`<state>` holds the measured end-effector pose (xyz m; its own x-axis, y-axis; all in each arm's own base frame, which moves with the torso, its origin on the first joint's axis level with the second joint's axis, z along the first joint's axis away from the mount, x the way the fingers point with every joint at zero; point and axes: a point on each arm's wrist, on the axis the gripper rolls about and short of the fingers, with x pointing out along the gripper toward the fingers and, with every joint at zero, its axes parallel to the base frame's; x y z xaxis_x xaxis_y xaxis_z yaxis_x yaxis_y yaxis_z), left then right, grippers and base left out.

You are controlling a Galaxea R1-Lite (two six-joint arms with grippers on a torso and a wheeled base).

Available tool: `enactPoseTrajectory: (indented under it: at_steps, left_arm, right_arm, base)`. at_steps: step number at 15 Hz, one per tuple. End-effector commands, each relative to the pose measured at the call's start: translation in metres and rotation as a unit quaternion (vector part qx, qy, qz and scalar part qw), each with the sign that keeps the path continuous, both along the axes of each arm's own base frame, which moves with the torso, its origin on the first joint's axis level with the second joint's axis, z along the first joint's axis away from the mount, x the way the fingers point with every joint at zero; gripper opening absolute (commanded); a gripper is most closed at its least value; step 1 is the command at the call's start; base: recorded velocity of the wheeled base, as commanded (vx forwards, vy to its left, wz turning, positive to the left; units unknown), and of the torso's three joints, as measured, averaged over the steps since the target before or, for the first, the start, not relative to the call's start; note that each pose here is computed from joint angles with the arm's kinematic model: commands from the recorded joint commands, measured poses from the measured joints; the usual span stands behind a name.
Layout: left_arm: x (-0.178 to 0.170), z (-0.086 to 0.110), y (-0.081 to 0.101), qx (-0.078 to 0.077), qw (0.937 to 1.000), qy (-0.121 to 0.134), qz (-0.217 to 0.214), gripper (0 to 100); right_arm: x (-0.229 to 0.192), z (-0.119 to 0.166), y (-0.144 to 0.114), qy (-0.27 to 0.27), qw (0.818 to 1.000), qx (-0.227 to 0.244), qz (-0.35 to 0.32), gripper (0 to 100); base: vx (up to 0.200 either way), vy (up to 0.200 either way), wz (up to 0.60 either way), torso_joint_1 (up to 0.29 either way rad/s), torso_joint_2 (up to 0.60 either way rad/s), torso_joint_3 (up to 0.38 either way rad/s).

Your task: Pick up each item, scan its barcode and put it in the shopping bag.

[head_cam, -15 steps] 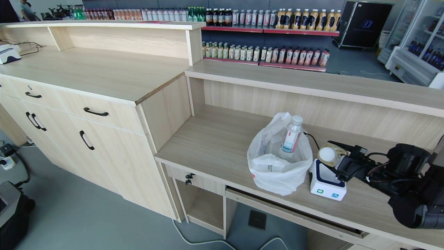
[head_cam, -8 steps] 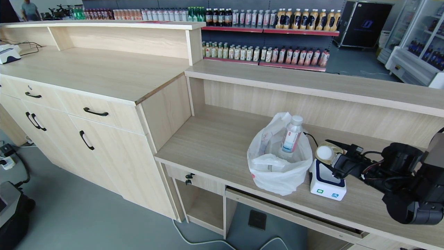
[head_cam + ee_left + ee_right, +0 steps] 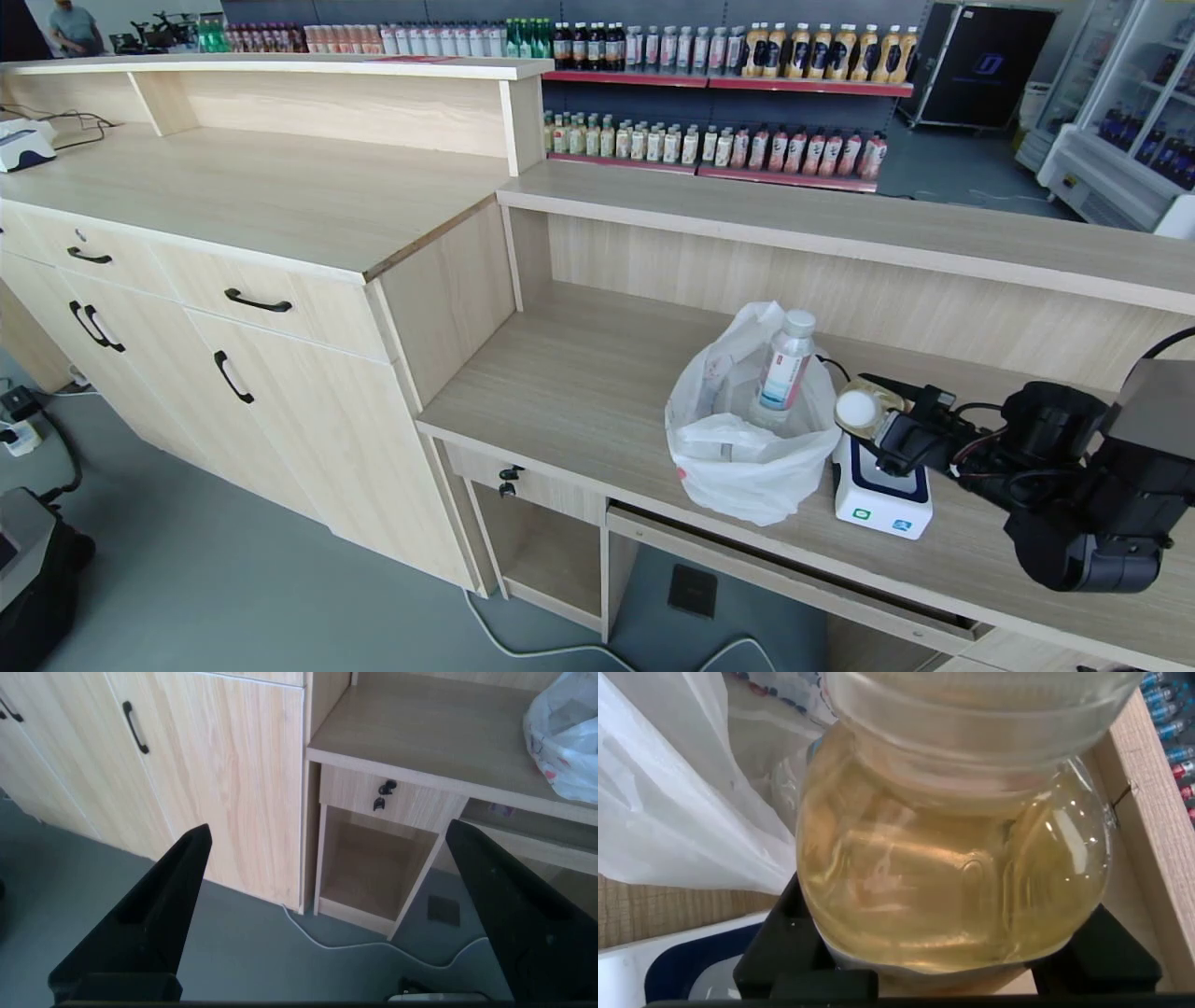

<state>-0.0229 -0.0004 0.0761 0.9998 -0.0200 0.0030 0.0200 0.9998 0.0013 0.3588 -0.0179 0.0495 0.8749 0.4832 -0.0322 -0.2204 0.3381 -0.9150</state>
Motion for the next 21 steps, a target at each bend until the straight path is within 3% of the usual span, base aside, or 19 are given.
enactPoseTrajectory:
  at_steps: [1, 11, 13, 15, 17, 18, 21]
  left_arm:
    - [0.0, 0.0, 0.0, 0.0, 1.0, 0.0, 0.0, 100]
    - [0.0, 0.0, 0.0, 0.0, 1.0, 0.0, 0.0, 100]
    - [0.0, 0.0, 0.0, 0.0, 1.0, 0.0, 0.0, 100]
    - [0.0, 0.0, 0.0, 0.0, 1.0, 0.0, 0.0, 100]
    - [0.0, 0.0, 0.0, 0.0, 1.0, 0.0, 0.0, 100]
    - [0.0, 0.0, 0.0, 0.0, 1.0, 0.0, 0.0, 100]
    - [0.0, 0.0, 0.0, 0.0, 1.0, 0.001, 0.0, 100]
  right_arm:
    - [0.001, -0.002, 0.002, 0.001, 1.0, 0.0, 0.003, 0]
    - [0.0, 0.003, 0.007, 0.002, 1.0, 0.008, 0.01, 0]
    - [-0.012, 0.049, 0.008, -0.006, 0.995, 0.103, 0.014, 0]
    - [-0.051, 0.105, 0.001, 0.007, 0.969, 0.248, 0.01, 0]
    - [-0.093, 0.138, -0.026, 0.015, 0.948, 0.307, -0.083, 0]
    - [-0.113, 0.15, -0.037, 0.041, 0.927, 0.348, -0.13, 0]
    - [-0.159, 0.148, -0.052, 0.073, 0.878, 0.396, -0.259, 0]
  base:
    - [0.0, 0.0, 0.0, 0.0, 0.0, 0.0]
    - [0.0, 0.0, 0.0, 0.0, 0.0, 0.0]
    - [0.0, 0.0, 0.0, 0.0, 0.0, 0.0]
    - [0.0, 0.0, 0.0, 0.0, 0.0, 0.0]
    - [0.0, 0.0, 0.0, 0.0, 0.0, 0.0]
    - [0.0, 0.0, 0.0, 0.0, 0.0, 0.0]
    - [0.0, 0.0, 0.0, 0.0, 0.0, 0.0]
